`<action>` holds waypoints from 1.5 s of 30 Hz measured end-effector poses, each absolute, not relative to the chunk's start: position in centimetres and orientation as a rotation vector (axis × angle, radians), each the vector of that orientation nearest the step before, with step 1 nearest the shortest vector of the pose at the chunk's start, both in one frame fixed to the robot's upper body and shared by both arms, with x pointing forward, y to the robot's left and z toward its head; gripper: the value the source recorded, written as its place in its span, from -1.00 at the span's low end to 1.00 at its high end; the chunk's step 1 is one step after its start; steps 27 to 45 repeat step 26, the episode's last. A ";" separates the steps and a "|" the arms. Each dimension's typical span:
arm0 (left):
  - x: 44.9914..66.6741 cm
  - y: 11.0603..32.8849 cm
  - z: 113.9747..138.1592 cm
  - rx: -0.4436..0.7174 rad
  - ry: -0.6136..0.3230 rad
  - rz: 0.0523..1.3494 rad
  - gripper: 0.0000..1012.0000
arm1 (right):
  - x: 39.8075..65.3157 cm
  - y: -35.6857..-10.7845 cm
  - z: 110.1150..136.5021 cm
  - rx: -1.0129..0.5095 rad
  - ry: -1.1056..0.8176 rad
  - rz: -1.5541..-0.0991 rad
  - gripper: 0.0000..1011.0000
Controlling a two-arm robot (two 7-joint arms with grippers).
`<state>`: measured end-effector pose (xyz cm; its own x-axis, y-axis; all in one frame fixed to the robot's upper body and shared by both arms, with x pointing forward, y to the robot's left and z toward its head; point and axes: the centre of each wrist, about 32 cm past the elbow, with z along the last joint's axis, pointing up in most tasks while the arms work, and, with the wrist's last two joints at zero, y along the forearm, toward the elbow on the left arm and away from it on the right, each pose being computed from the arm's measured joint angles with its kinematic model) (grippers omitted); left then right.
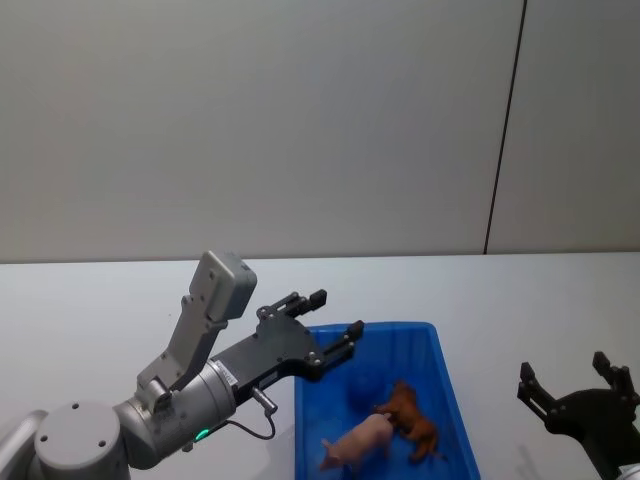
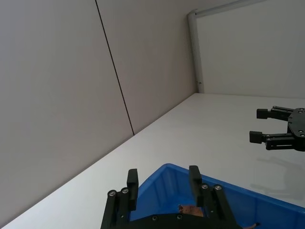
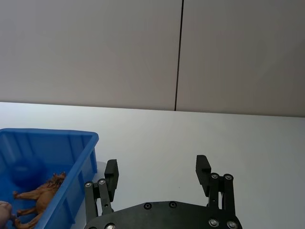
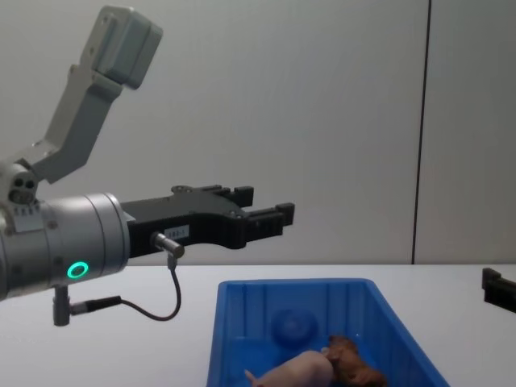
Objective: Pick up the two dolls from the table and place them into the box.
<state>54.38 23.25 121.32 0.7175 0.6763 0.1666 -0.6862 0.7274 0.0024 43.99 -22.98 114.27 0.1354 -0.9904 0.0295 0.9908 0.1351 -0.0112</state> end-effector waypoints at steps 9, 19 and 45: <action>54.7 23.0 121.3 0.064 -0.161 0.738 0.79 | 44.0 -23.0 114.3 -0.030 -0.016 -1.435 0.98; 54.8 22.9 121.3 0.063 -0.161 0.730 0.98 | 44.0 -23.0 114.3 -0.030 -0.016 -1.435 0.98; 54.9 22.8 121.3 0.063 -0.162 0.726 0.98 | 44.0 -23.0 114.3 -0.030 -0.016 -1.435 0.98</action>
